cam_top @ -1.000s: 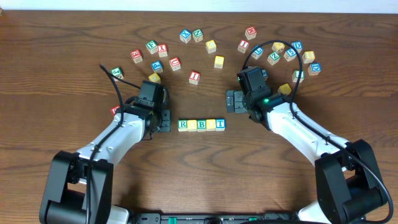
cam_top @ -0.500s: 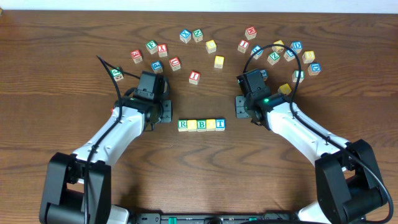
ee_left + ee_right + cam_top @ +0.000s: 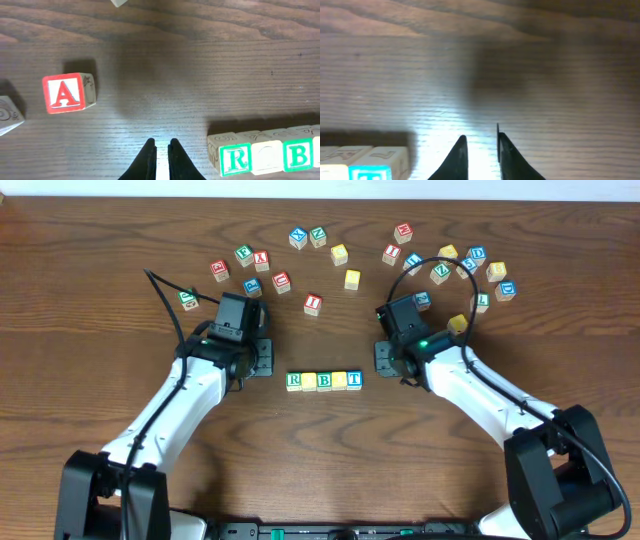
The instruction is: Spell out ROBOT
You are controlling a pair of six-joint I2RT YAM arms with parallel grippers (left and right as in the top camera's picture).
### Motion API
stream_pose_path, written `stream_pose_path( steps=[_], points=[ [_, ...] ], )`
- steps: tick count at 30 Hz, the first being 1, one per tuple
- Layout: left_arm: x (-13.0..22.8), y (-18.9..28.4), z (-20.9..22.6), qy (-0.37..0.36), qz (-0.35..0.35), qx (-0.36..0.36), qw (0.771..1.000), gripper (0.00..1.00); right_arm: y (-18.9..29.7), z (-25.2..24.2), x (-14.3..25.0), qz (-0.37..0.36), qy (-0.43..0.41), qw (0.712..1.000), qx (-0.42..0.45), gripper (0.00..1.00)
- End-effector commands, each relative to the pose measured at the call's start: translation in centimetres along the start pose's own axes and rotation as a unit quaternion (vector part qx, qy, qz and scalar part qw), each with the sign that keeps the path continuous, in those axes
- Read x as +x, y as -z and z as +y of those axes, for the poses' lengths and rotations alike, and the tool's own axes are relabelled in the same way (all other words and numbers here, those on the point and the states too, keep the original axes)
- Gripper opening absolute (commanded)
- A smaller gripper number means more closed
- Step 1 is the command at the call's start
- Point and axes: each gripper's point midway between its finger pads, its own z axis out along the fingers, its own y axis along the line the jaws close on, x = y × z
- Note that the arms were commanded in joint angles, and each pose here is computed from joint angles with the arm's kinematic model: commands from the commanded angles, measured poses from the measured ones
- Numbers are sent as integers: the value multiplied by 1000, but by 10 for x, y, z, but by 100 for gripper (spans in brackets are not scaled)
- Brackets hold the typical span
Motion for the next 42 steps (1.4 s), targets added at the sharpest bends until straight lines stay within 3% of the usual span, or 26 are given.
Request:
stream_pose_path(
  steps=[1,14,23,25,27,28,29,30,32,33,34,35,42],
  points=[
    [-11,13,3,0,-20,-8,1000,10,4,11,2,-3,-9,1000,-9,13],
    [-10,13,3,1,-17,-9,1000,10,3,15,14,12,-8,1000,-9,5],
    [-9,13,3,1,-15,-9,1000,10,3,10,16,14,-6,1000,5,7],
    [-9,13,3,1,-15,-10,1000,15,3,10,15,12,-7,1000,6,21],
    [-10,13,5,1,-16,-14,1000,33,3,10,14,10,-7,1000,7,31],
    [-10,13,6,1,-17,-16,1000,46,3,10,13,8,-7,1000,7,40],
    [-10,13,6,1,-17,-16,1000,67,3,10,13,6,-7,1000,6,43],
    [-10,13,6,1,-17,-16,1000,82,3,11,12,5,-7,1000,5,43],
    [-10,13,6,1,-17,-16,1000,83,3,11,10,2,-8,1000,4,49],
    [-10,13,6,1,-17,-16,1000,94,3,12,10,1,-8,1000,3,56],
    [-10,13,6,0,-18,-16,1000,96,3,12,9,-1,-8,1000,2,62],
    [-11,13,5,1,-19,-16,1000,96,3,12,8,-3,-9,1000,2,70],
    [-11,13,5,0,-19,-16,1000,97,3,13,3,-14,-11,1000,1,99]
  ],
)
